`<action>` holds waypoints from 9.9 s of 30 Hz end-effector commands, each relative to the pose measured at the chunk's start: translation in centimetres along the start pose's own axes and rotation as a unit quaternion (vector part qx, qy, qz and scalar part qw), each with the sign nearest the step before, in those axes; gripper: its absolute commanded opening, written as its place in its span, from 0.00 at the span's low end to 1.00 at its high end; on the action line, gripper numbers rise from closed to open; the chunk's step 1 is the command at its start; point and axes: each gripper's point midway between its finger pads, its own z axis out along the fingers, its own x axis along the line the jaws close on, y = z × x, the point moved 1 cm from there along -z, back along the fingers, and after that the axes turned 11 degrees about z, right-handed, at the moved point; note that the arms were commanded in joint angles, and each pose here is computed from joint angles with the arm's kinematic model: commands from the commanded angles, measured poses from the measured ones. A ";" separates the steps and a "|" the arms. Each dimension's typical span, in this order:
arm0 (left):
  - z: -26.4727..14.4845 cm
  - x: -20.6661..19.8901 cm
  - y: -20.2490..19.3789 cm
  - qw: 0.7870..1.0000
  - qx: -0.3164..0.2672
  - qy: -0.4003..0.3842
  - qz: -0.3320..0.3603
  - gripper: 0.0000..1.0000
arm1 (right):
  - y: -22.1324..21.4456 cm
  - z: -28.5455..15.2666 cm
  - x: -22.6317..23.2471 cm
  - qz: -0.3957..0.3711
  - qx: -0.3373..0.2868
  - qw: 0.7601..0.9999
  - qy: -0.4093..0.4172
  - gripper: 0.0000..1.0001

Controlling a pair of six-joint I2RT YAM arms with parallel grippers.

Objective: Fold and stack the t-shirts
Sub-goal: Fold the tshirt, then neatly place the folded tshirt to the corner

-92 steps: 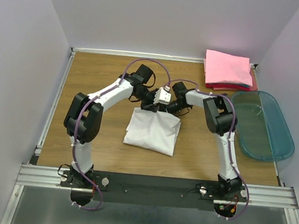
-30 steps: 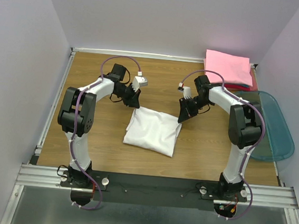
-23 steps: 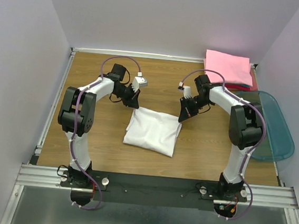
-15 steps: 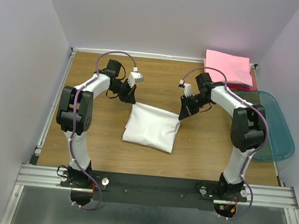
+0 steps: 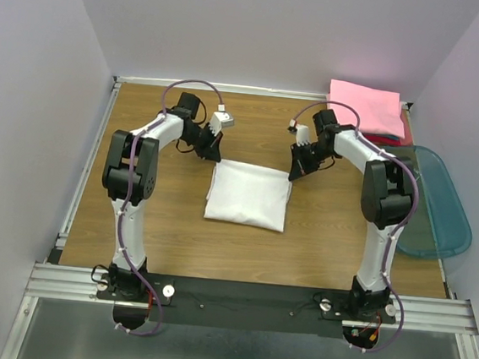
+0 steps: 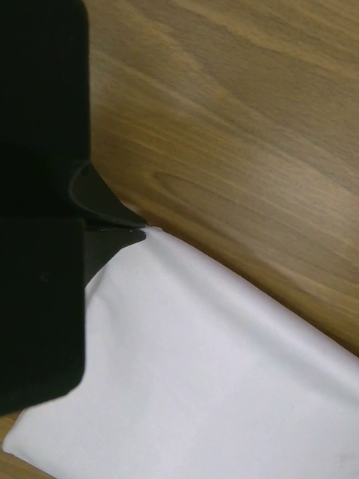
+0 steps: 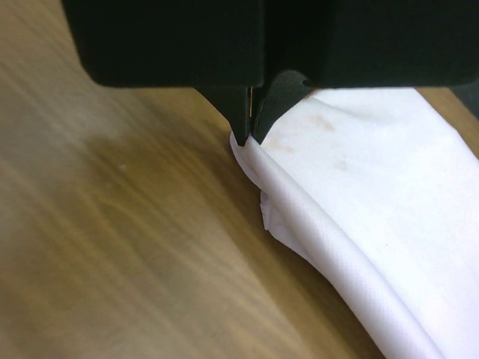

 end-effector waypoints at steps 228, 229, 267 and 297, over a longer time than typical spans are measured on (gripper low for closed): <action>9.8 -17.2 12.5 0.925 -0.002 -0.031 0.378 0.00 | 2.8 3.3 3.0 0.468 -0.213 0.831 0.211 0.73; 9.7 -17.4 12.7 0.925 -0.007 -0.034 0.378 0.00 | 3.2 3.7 2.9 0.468 -0.215 0.831 0.212 0.70; 1.5 -12.9 12.3 0.978 -0.048 0.001 0.201 0.74 | 12.1 2.3 -1.4 0.181 -0.306 0.935 -0.009 0.01; -0.6 -12.2 6.8 0.987 -0.030 0.065 0.146 0.97 | 26.3 -18.6 -10.7 -0.047 -0.454 0.857 -0.241 0.01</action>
